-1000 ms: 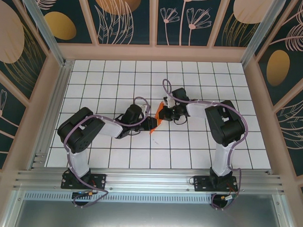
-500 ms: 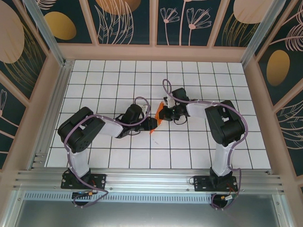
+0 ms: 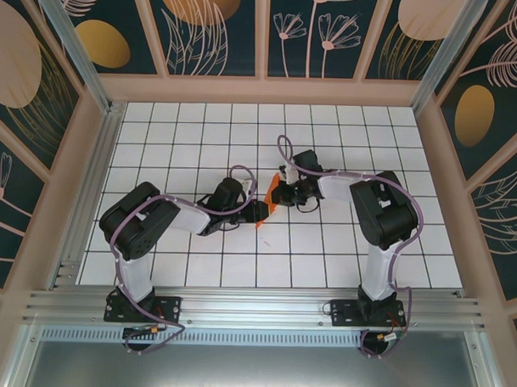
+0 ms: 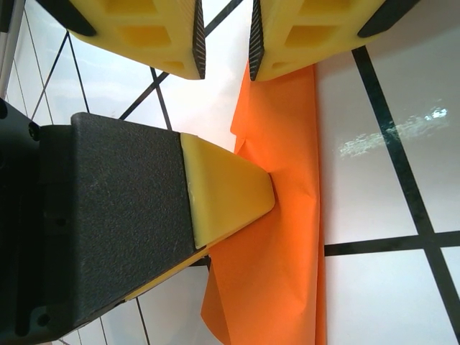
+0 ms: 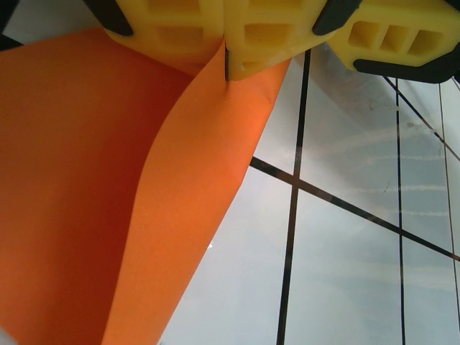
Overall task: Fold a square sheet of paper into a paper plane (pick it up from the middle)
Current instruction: Fold the wing for the fifth time at the center of the table.
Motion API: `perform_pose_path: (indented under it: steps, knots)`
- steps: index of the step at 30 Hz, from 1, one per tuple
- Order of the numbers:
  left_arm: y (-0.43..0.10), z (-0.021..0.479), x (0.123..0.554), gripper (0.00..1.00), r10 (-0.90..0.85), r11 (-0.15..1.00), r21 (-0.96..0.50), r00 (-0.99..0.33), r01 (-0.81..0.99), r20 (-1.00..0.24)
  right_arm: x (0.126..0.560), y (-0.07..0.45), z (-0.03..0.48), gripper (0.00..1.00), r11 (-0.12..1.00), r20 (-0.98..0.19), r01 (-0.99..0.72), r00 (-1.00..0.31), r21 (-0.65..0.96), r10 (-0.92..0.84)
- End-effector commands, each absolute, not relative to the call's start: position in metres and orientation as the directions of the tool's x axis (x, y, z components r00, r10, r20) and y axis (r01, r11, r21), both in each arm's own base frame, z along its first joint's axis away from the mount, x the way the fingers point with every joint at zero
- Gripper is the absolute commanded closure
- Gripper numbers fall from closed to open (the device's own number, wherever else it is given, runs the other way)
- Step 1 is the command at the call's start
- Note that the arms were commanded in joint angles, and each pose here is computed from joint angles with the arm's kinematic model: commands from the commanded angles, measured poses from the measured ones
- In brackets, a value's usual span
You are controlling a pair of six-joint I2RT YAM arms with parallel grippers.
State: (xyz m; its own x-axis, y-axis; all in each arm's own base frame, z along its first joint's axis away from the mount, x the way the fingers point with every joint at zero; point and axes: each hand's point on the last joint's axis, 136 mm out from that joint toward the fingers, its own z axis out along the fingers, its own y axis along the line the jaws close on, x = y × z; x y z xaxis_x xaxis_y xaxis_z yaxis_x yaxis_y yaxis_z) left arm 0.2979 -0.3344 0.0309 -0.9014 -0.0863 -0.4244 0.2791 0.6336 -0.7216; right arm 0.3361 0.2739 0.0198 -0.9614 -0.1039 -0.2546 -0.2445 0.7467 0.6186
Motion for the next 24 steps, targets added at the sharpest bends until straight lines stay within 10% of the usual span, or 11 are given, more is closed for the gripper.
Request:
perform_pose_path:
  steps: [1,24]
  knots:
    - [-0.334,0.024,0.298,0.75,-0.070,0.638,-0.716,-0.905,0.282,-0.419,0.330,0.265,0.024,0.95,0.773,-0.254,-0.232,-0.963,0.590,-0.095]
    - [-0.333,0.017,0.292,0.75,-0.041,0.644,-0.713,-0.918,0.277,-0.393,0.329,0.254,0.003,0.95,0.826,-0.216,-0.186,-0.973,0.532,-0.080]
